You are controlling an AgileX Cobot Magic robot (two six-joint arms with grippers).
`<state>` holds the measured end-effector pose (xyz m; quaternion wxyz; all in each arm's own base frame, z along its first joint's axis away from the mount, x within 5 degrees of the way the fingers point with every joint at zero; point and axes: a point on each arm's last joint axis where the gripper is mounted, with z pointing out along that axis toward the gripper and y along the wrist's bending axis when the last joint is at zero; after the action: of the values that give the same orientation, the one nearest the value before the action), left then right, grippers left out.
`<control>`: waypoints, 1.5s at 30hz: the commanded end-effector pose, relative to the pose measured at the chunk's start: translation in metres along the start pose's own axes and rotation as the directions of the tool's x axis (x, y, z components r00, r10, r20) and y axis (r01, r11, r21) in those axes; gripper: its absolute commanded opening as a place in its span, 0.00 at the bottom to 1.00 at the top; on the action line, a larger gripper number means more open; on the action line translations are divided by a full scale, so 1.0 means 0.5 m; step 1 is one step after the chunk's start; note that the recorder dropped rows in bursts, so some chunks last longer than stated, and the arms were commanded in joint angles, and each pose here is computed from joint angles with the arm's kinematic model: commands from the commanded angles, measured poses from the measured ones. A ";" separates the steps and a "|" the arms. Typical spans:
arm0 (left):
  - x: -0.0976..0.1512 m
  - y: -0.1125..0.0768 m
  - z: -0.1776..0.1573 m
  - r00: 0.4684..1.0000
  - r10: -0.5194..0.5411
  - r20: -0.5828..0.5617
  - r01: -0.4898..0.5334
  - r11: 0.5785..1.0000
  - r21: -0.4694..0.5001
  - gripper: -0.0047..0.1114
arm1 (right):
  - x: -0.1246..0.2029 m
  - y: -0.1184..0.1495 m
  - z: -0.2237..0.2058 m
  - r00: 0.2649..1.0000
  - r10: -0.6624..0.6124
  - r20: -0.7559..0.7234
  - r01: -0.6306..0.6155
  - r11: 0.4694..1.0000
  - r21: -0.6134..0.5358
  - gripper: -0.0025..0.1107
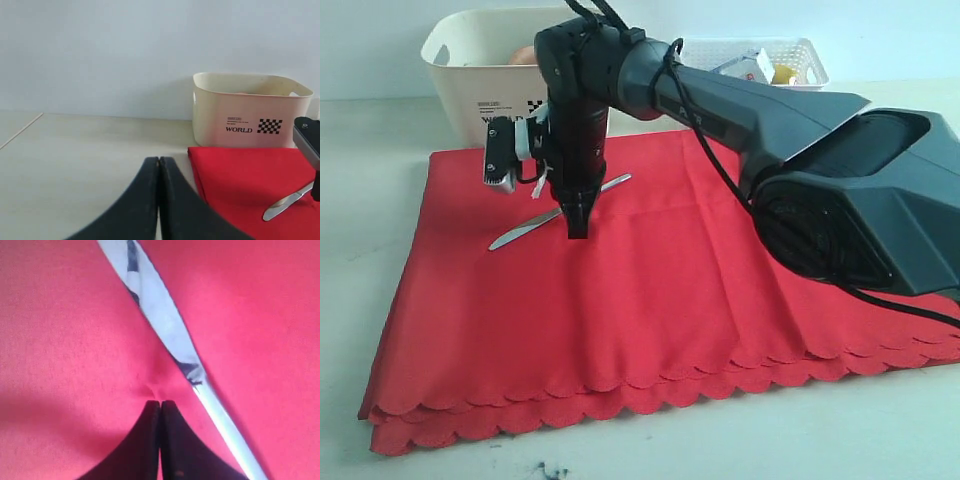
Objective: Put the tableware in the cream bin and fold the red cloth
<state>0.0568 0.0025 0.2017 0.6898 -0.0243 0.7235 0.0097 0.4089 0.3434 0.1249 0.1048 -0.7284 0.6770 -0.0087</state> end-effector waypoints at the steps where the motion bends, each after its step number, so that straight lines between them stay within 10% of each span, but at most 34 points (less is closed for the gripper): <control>1: 0.000 -0.001 -0.001 1.000 0.001 0.007 -0.001 1.000 0.005 0.06 | -0.023 0.000 -0.012 0.999 -0.025 0.043 0.023 0.999 0.046 0.08; 11: 0.000 -0.001 -0.001 1.000 0.001 0.007 -0.001 1.000 0.005 0.06 | -0.039 -0.003 -0.011 0.996 -0.052 0.073 0.043 0.993 0.111 0.44; 45: 0.000 -0.001 -0.001 1.000 0.001 0.007 -0.001 1.000 0.005 0.06 | 0.042 -0.026 0.023 0.957 0.228 0.178 -0.194 0.962 -0.191 0.26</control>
<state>0.0568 0.0025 0.2017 0.6898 -0.0236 0.7236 0.0104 0.4283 0.3242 0.1061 0.1138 -0.6645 0.7282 0.1234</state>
